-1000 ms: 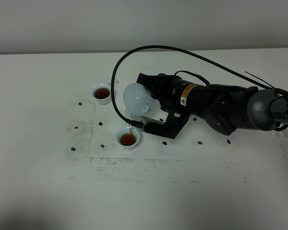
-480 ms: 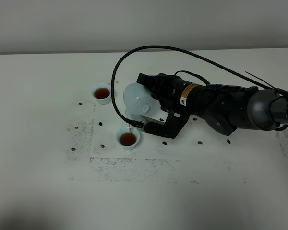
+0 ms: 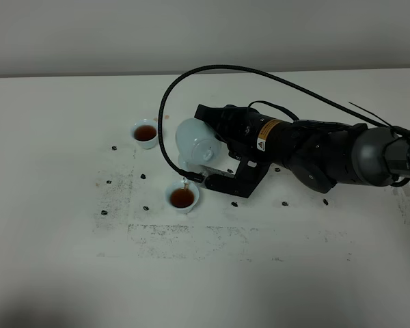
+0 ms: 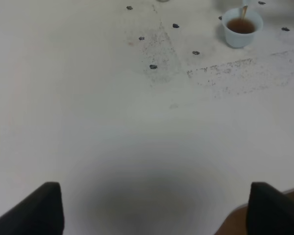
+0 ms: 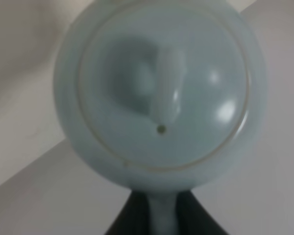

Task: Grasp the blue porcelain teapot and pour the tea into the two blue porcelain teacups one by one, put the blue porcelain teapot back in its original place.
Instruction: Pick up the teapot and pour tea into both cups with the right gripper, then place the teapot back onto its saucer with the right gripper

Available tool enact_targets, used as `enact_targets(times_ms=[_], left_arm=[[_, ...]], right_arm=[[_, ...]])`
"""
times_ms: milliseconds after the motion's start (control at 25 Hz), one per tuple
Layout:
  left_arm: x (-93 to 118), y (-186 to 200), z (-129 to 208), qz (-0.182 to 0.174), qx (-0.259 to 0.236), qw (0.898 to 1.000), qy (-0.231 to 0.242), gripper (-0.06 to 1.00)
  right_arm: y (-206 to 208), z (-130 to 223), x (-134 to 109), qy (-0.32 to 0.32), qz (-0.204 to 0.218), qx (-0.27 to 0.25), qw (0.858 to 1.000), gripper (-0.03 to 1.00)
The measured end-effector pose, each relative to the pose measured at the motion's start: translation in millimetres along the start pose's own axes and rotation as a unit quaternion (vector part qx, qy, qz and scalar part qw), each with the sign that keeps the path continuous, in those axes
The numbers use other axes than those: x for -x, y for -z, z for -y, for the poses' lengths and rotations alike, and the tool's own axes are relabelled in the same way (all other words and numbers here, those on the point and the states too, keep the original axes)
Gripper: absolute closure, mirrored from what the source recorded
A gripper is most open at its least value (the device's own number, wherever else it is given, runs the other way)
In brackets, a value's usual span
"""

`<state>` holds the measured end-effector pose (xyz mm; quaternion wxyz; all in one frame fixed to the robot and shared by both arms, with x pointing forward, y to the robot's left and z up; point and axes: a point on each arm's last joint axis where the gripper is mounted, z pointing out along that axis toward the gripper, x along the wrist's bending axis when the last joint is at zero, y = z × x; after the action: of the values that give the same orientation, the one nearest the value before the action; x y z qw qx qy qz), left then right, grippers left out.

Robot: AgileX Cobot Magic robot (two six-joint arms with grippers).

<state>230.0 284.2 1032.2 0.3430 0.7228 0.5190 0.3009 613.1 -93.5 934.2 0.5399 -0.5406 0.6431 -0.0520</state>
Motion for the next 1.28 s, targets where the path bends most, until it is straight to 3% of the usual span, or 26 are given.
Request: enact_targets(times_ms=[520, 960, 1160, 1240, 1280], left_arm=[[0, 0, 0, 0.0, 0.0, 1.0, 0.0, 0.22], [0, 0, 0, 0.0, 0.0, 1.0, 0.0, 0.22], [0, 0, 0, 0.0, 0.0, 1.0, 0.0, 0.22], [0, 0, 0, 0.0, 0.0, 1.0, 0.0, 0.22], [0, 0, 0, 0.0, 0.0, 1.0, 0.0, 0.22]], right_arm=[[0, 0, 0, -0.006, -0.001, -0.001, 1.0, 0.92], [2, -2, -6, -0.114, -0.048, 0.013, 0.992, 0.92], [16, 12, 6, -0.227, -0.047, -0.002, 0.973, 0.92], [24, 18, 10, -0.308, -0.059, -0.007, 0.95, 0.92], [28, 20, 13, -0.362, -0.065, -0.012, 0.93, 0.92]])
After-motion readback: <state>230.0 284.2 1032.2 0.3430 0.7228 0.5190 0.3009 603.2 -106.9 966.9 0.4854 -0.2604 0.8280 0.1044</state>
